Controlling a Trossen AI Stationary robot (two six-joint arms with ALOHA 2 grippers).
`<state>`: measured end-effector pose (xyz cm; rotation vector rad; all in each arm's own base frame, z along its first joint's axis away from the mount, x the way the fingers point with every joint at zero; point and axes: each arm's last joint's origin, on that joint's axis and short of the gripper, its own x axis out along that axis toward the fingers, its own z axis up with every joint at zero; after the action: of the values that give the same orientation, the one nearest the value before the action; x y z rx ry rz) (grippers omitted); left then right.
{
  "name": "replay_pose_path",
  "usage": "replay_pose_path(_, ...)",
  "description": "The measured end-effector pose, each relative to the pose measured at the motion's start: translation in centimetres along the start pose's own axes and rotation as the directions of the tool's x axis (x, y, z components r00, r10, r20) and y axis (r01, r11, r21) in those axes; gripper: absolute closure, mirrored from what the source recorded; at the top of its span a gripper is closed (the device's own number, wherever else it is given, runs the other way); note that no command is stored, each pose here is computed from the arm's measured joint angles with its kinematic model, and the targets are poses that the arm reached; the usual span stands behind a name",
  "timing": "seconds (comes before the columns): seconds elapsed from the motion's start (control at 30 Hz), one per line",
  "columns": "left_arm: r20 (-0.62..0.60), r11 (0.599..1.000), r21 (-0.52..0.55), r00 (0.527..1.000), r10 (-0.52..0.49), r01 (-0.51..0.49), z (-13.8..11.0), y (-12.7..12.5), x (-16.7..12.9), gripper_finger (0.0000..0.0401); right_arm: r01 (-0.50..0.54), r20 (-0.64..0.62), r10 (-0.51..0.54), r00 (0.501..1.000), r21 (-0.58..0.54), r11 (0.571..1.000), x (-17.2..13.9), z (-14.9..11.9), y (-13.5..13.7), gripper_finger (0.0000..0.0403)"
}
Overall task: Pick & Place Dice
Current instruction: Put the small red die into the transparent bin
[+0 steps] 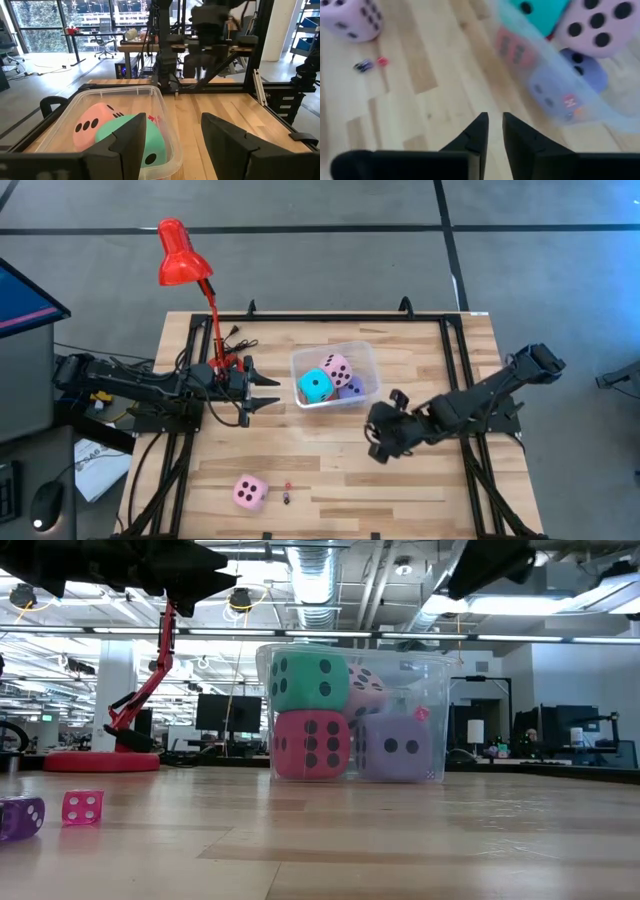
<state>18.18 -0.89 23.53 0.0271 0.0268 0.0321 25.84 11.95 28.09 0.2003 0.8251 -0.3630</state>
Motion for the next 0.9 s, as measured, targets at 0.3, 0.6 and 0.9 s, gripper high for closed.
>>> replay_pose_path(0.3, 0.0, 1.0, 0.0, 1.0, 0.0, 0.0, 0.0, 0.0, 0.0, 0.022, 0.029, 0.136, -0.028, 0.99, -0.012, 0.999, -1.9, -2.2, 2.3, 0.0369)
replay_pose_path(0.6, -0.001, 1.0, -0.004, 1.0, 0.0, 0.0, 0.0, 0.0, 0.0, 0.022, 0.03, 0.237, -0.003, 0.972, -0.113, 0.993, -1.9, -5.6, 3.7, 0.0373)
replay_pose_path(0.9, -0.034, 0.998, -0.055, 0.999, -0.003, 0.001, -0.5, -0.1, 0.4, 0.022, 0.042, 0.221, 0.021, 0.975, -0.276, 0.96, 0.2, -3.0, 2.5, 0.0383)
